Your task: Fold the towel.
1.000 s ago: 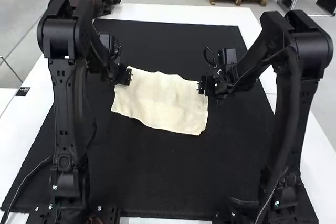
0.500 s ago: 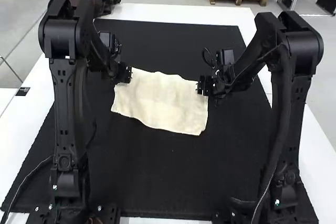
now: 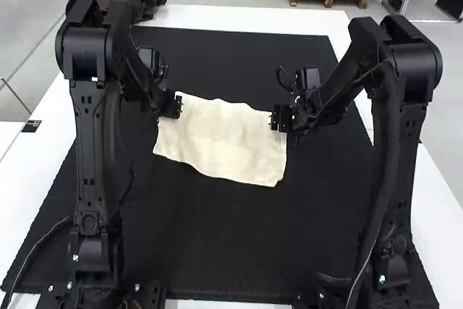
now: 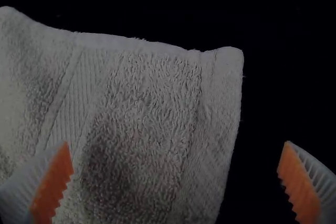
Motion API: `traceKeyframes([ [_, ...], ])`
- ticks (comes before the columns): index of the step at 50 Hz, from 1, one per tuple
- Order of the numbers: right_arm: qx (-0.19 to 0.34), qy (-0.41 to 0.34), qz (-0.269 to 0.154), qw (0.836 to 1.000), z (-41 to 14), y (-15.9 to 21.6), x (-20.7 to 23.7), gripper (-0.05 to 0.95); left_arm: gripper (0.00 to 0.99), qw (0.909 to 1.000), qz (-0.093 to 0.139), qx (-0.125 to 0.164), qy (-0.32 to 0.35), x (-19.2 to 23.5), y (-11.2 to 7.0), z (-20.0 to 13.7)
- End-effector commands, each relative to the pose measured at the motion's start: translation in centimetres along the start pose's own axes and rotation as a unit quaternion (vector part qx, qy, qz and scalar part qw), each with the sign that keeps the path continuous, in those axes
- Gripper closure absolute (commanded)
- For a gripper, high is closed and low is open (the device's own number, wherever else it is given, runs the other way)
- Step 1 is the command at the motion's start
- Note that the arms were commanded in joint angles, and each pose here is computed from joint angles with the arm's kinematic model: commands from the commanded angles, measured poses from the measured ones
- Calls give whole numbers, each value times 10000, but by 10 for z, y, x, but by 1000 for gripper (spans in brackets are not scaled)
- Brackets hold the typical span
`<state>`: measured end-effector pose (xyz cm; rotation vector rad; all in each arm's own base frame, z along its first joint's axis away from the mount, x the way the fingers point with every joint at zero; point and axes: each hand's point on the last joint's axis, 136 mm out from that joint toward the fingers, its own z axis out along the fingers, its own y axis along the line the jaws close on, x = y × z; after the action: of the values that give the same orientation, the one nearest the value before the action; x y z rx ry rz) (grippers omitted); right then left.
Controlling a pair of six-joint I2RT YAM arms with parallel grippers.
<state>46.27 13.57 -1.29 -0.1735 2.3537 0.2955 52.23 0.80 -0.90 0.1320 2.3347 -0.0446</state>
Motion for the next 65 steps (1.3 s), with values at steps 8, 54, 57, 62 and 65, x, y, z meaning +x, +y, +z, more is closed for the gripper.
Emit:
traceKeyframes([
  [8, -289, 113, -205, 9993, 11, 17, 10, 811, 459, 9997, 235, 101, 36, 8, -7, 4],
  [54, -442, -619, 73, 9971, -37, 21, -42, 923, 972, 9937, 243, 83, -1090, -67, -3, -34],
  [57, -414, -666, 98, 9969, -42, 17, -44, 923, 972, 9932, 187, 97, -1142, -71, -4, -37],
  [62, -351, -752, 168, 9964, -49, 9, -50, 923, 972, 9928, 165, 135, -1176, -74, -6, -42],
  [65, -332, -774, 182, 9963, -53, 6, -50, 923, 972, 9927, 166, 134, -1183, -76, -6, -45],
])
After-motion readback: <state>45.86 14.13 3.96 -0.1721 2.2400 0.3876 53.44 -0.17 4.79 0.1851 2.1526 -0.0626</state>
